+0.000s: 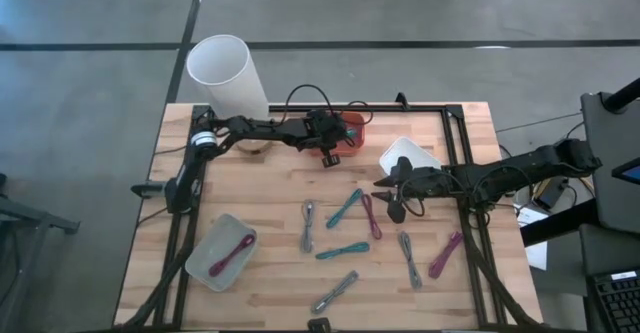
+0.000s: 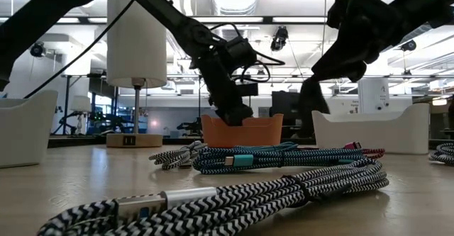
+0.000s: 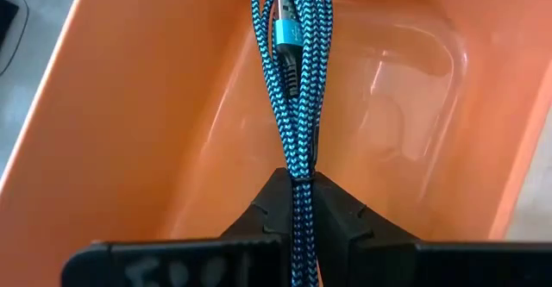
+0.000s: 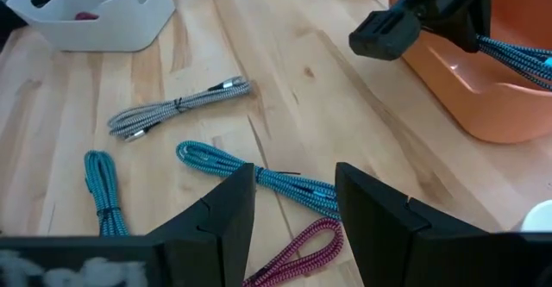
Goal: Pick & Place USB Port
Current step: Put the top left blue and white charger cable into the orange bin
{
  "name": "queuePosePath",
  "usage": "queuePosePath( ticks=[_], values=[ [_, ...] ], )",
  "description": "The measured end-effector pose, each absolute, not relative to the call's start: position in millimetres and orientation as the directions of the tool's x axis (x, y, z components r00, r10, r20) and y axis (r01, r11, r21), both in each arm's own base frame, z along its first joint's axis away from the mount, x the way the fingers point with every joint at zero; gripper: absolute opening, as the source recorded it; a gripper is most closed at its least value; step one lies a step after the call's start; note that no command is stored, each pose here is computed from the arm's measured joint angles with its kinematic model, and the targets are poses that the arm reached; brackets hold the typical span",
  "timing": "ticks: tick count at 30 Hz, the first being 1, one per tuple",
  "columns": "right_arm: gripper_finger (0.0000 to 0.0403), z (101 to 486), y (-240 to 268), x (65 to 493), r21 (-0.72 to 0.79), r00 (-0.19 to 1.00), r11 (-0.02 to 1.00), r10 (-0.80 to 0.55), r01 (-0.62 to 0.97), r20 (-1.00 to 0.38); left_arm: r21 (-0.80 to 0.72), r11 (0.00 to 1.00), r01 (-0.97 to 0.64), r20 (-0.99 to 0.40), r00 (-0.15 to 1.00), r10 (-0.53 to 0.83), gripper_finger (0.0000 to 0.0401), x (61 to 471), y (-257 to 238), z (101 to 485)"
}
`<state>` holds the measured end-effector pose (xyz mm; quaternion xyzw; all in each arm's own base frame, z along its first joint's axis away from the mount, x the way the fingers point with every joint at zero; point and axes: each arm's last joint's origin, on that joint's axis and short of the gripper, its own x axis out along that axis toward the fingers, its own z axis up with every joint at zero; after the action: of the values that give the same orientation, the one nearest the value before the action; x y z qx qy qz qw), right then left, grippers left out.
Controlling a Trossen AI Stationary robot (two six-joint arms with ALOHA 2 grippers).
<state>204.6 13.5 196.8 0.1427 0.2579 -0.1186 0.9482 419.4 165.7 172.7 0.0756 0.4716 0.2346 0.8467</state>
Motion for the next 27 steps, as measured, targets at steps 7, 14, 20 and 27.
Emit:
queuePosePath(
  ticks=[7,14,20,27],
  values=[
    [0.0157,196.8,13.4,204.6,0.206,0.839,0.932,-0.152,0.297,-0.523,0.34,0.885,-0.318,-0.78,0.43,0.454,0.0042,417.5,164.9,171.0],
    [0.0157,197.6,13.4,205.1,0.207,0.844,0.933,-0.154,0.296,-0.514,0.338,0.887,-0.314,-0.795,0.41,0.448,0.0052,415.3,164.8,169.6],
    [0.0157,199.7,13.5,206.4,0.217,0.857,0.932,-0.152,0.29,-0.492,0.337,0.887,-0.315,-0.795,0.41,0.448,0.0059,415.4,164.7,169.6],
    [0.0157,199.9,13.5,206.5,0.22,0.858,0.931,-0.152,0.291,-0.491,0.37,0.868,-0.331,-0.773,0.409,0.486,0.0077,415.2,163.0,180.8]
  ],
)
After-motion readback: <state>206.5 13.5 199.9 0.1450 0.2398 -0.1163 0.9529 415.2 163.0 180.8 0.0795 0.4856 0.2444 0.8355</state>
